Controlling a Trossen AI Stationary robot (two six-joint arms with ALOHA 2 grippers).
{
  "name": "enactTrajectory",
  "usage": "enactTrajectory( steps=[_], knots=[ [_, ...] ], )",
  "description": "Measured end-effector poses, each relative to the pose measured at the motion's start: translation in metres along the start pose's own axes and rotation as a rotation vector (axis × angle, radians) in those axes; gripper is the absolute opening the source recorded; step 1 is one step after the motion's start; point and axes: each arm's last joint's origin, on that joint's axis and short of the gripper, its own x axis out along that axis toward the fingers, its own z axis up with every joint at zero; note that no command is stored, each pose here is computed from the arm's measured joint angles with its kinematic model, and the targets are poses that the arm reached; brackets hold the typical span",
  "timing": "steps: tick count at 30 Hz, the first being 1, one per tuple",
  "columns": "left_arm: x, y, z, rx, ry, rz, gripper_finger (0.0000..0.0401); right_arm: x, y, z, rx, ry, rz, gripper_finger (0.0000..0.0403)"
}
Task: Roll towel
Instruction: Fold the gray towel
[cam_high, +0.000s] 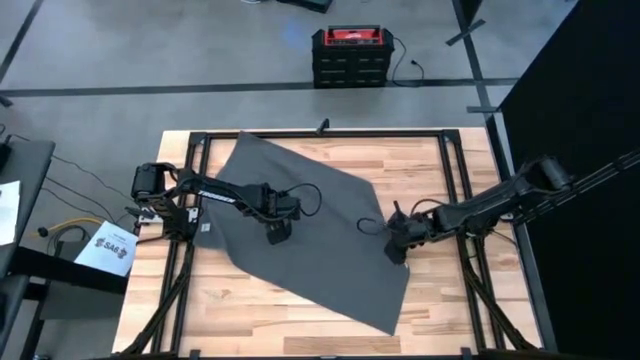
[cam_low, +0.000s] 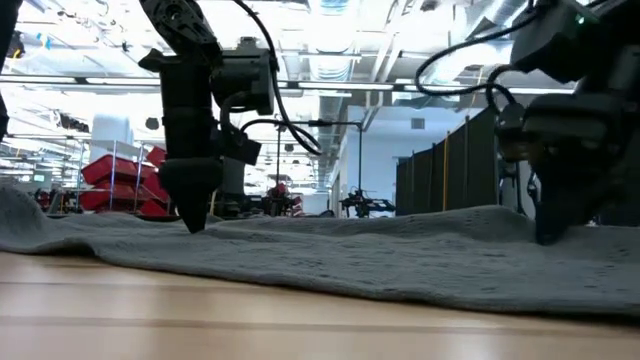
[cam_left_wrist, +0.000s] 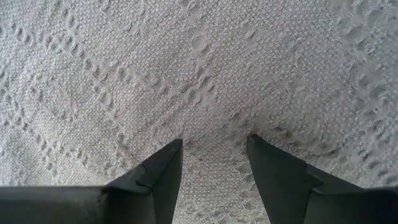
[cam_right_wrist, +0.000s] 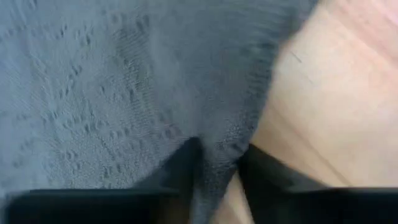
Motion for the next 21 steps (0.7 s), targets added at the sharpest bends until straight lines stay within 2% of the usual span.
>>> enactTrajectory(
  steps=[2,4,8,10,14,18,21],
  knots=[
    [0.0,0.0,0.001,-0.009,-0.007,-0.005,0.0173,-0.004,0.005,0.004,-0.041,0.048,-0.08,0.0017],
    [0.0,-0.001,0.001,-0.023,-0.013,-0.011,0.0173,-0.014,0.007,0.008,-0.085,0.094,-0.232,0.0007],
    [0.0,-0.002,0.004,-0.05,-0.039,-0.023,0.0173,-0.041,0.021,0.023,-0.188,0.064,-0.497,0.0002],
    [0.0,-0.003,0.008,-0.074,-0.075,-0.037,0.0173,-0.046,0.028,0.029,-0.236,0.066,-0.589,0.0001],
    [-0.001,-0.006,0.016,-0.113,-0.16,-0.07,0.0173,-0.033,0.046,0.039,-0.323,0.074,-0.62,0.0001],
    [-0.002,-0.007,0.02,-0.123,-0.199,-0.084,0.0173,0.002,0.072,0.044,-0.427,0.112,-0.625,0.0],
    [-0.002,-0.007,0.02,-0.121,-0.195,-0.082,0.0173,0.026,0.1,0.043,-0.567,0.148,-0.623,0.0]
  ],
)
